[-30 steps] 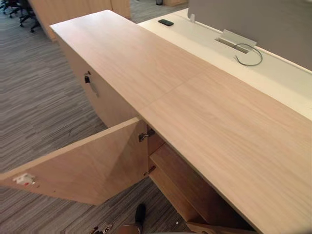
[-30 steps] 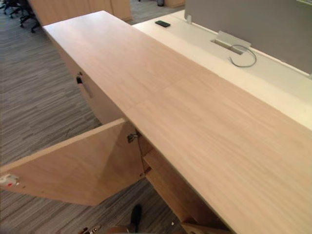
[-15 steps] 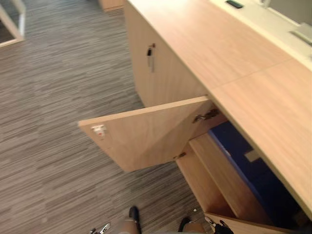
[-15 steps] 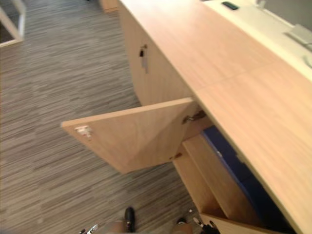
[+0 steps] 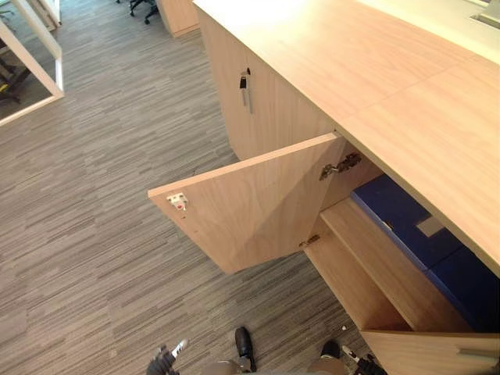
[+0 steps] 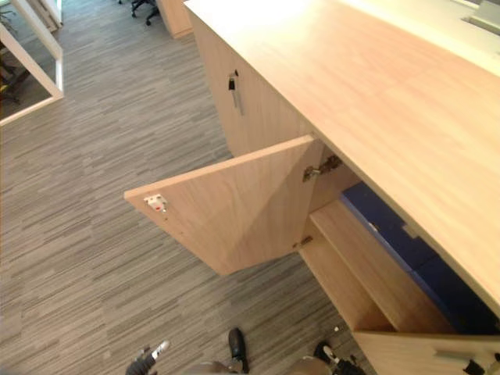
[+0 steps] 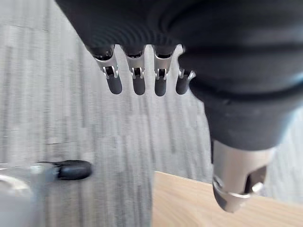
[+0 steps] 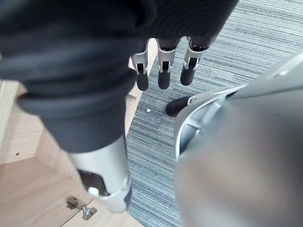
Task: Walk over to the cabinet, pick up the folder, carry it to the office cabinet, place the folder inside the office cabinet, then close the office cabinet door
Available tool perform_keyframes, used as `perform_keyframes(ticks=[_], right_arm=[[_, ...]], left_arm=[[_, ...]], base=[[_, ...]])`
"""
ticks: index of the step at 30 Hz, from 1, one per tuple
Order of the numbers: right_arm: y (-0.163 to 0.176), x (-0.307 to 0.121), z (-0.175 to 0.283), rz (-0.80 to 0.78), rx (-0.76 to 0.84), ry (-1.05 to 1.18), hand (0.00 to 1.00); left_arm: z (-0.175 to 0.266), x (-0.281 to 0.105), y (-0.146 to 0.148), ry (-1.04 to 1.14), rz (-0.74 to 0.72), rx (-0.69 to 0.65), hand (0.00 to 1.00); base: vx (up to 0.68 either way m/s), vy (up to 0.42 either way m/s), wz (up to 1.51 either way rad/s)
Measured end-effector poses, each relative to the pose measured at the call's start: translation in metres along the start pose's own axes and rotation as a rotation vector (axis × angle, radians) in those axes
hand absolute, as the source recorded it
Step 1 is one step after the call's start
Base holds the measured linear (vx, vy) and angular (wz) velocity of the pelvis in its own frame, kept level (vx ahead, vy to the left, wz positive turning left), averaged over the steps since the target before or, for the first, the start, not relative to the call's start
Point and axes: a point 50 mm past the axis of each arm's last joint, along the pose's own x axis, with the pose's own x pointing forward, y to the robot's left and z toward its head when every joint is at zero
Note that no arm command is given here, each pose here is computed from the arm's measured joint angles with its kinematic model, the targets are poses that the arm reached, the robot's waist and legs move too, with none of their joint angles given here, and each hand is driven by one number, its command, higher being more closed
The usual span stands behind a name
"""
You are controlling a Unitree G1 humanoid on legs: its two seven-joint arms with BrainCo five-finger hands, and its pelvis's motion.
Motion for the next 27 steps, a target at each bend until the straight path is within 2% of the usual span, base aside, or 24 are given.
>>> perform_keyframes(ticks=[3,6,11,13,16,24,27], right_arm=[[0.001,-0.002,-0.005,0.012,-0.002,-0.003,0.0],[-0.003,-0.005,-0.015,0.015,-0.005,0.022,0.0],[-0.007,-0.01,-0.031,0.028,0.006,0.063,0.0],[-0.011,-0.012,-0.038,0.024,0.029,0.079,0.0],[-0.014,-0.013,-0.041,0.021,0.049,0.087,0.0],[-0.021,-0.017,-0.048,0.004,0.078,0.086,0.0],[-0.023,-0.018,-0.052,-0.002,0.077,0.093,0.0]], left_arm=[[0.07,0.01,0.006,-0.225,-0.01,0.078,0.0],[0.116,0.015,0.005,-0.355,-0.011,0.167,0.0],[0.209,0.016,0.006,-0.554,0.056,0.436,0.0],[0.236,0.015,0.007,-0.593,0.099,0.612,0.0],[0.256,0.016,0.004,-0.595,0.146,0.734,0.0],[0.258,0.012,0.0,-0.633,0.246,1.338,0.0],[0.248,0.005,-0.006,-0.691,0.224,1.444,0.0]], base=[[0.06,-0.036,-0.25],[0.07,-0.053,-0.21],[0.04,-0.062,-0.19],[0.0,-0.041,-0.16],[-0.03,-0.024,-0.06],[-0.05,-0.005,0.01],[-0.04,0.015,0.05]])
